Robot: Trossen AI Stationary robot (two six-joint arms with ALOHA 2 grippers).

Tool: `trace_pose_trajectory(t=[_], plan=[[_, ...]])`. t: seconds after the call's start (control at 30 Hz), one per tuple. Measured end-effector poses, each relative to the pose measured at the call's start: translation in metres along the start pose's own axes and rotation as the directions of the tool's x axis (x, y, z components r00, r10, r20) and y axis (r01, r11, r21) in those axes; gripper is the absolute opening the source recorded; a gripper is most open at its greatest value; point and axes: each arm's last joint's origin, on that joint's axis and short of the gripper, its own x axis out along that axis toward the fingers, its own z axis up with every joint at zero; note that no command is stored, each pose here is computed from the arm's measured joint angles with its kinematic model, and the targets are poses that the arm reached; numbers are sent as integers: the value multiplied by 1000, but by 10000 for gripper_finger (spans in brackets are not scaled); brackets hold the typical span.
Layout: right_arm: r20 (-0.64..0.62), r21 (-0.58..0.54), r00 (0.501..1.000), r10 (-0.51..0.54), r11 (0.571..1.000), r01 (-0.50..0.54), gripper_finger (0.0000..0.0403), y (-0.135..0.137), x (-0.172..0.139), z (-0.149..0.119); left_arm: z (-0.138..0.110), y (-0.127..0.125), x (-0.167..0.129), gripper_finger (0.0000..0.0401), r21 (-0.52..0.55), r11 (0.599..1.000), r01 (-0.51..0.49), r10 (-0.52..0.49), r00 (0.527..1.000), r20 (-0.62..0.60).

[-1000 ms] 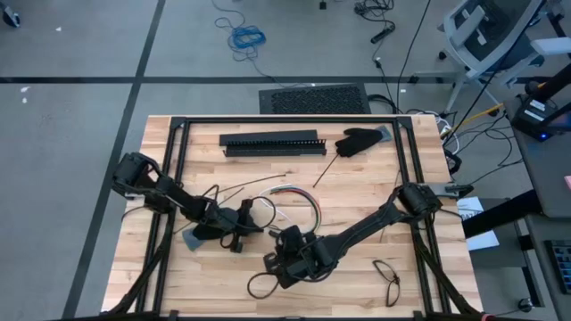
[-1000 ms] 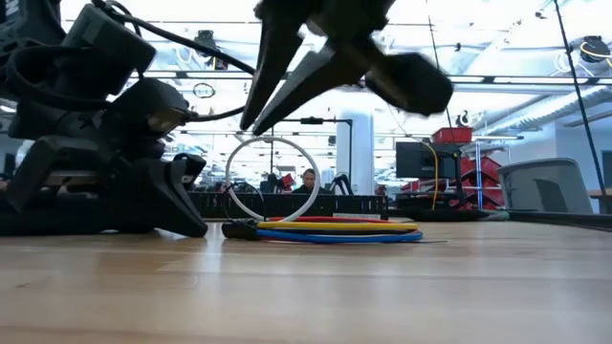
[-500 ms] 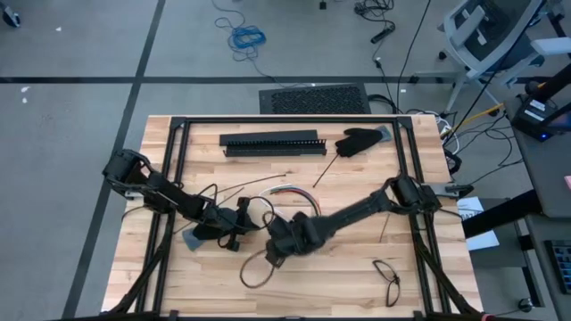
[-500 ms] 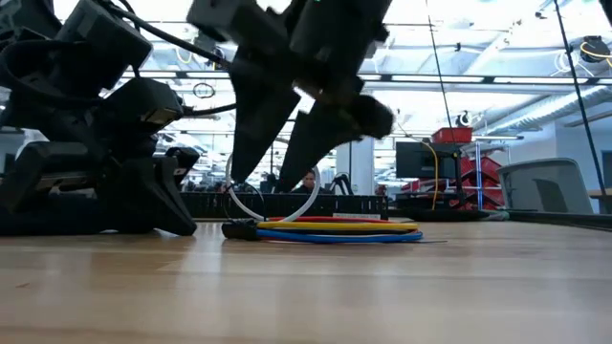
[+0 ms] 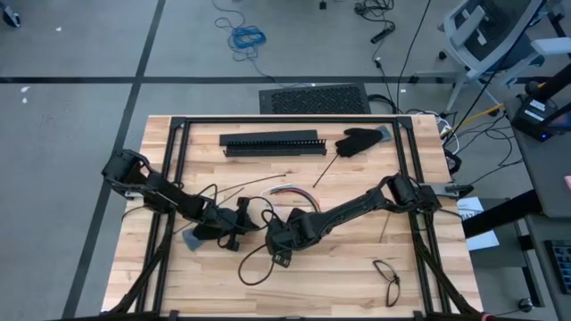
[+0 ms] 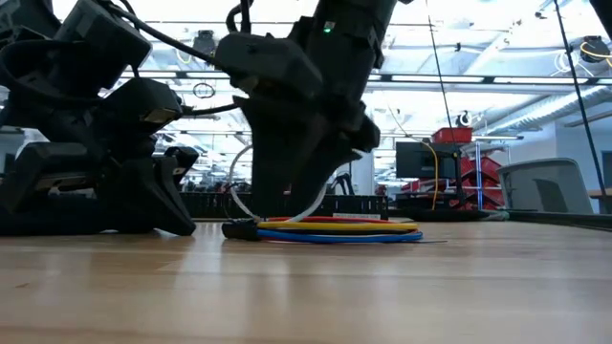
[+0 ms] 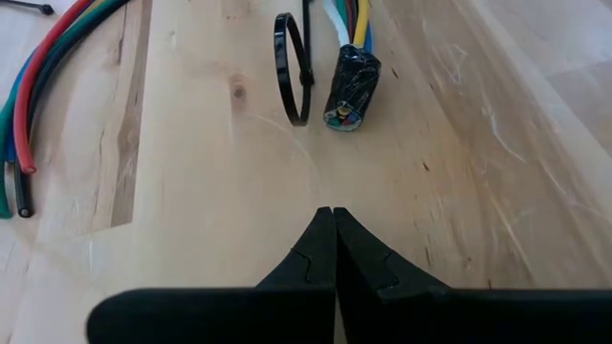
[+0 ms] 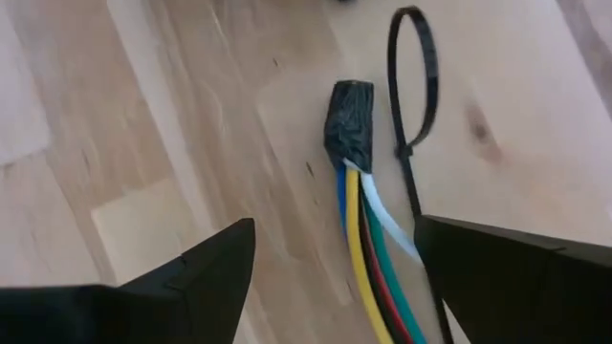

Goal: Ziptie cables
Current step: Wrap the cable wires using a zip tie

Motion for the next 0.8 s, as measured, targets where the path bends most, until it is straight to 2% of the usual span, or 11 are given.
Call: trace_pose_trajectory(t=[0.37, 0.5, 0.8], plan=[[2, 8, 1000, 0, 1000, 0, 271, 1, 8, -1, 0, 0, 0, 0, 1, 1000, -3, 3, 1000, -4], [-34, 38, 999, -25, 999, 27, 223, 0, 20, -6, 0, 0, 0, 0, 0, 1000, -3, 3, 1000, -4], [-36, 100, 999, -7, 995, 10, 88, 4, 23, -8, -1, 0, 0, 0, -26, 1000, -4, 4, 1000, -4]])
